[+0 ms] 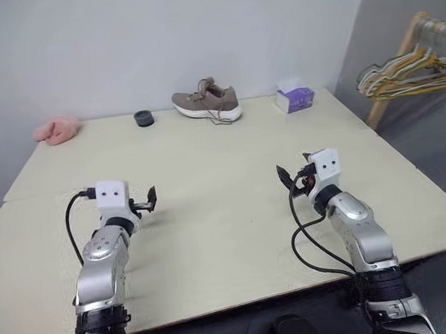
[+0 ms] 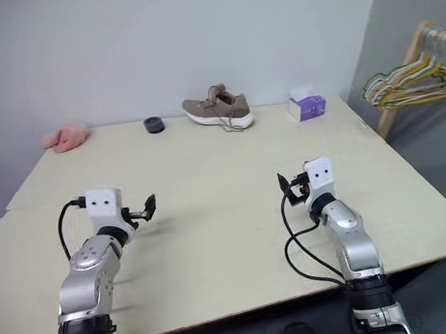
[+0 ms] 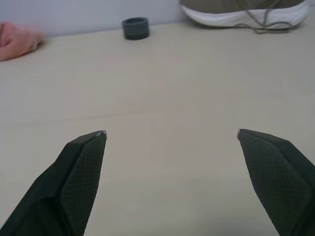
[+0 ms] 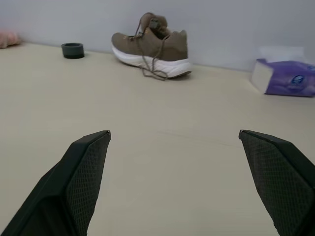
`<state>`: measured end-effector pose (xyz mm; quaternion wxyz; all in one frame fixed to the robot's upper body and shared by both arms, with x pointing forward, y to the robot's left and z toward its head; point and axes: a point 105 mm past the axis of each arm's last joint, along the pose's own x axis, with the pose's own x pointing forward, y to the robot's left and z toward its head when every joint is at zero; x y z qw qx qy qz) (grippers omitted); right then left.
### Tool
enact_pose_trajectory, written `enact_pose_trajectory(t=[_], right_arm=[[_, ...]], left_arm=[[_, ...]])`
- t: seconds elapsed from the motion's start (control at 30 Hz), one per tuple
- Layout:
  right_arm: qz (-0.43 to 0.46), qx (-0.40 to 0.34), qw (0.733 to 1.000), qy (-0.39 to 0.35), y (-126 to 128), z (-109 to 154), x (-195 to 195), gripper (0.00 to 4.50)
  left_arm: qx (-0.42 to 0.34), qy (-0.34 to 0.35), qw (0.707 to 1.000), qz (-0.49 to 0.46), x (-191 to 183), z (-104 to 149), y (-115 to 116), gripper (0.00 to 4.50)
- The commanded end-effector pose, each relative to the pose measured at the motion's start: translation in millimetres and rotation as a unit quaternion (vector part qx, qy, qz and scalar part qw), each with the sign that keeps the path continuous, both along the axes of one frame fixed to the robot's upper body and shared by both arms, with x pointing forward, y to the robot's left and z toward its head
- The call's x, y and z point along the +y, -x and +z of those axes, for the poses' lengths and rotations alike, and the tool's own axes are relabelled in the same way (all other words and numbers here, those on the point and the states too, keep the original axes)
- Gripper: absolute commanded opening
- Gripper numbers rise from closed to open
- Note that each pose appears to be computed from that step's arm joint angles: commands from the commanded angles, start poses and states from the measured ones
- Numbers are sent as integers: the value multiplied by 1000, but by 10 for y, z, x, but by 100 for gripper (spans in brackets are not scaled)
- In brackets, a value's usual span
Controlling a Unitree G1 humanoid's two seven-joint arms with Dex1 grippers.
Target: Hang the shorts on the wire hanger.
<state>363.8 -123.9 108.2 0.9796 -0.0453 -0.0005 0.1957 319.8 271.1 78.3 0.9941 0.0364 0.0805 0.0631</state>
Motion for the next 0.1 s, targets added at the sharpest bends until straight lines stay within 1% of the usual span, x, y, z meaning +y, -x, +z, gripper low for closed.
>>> enact_pose_trajectory(t=[0.03,0.1], right_arm=[[10,-41,999,-7,-86,216,20,446],[11,-44,999,-6,-122,234,21,446]], left_arm=[[-41,1,999,17,32,179,52,450],[-54,4,998,28,69,213,72,450]])
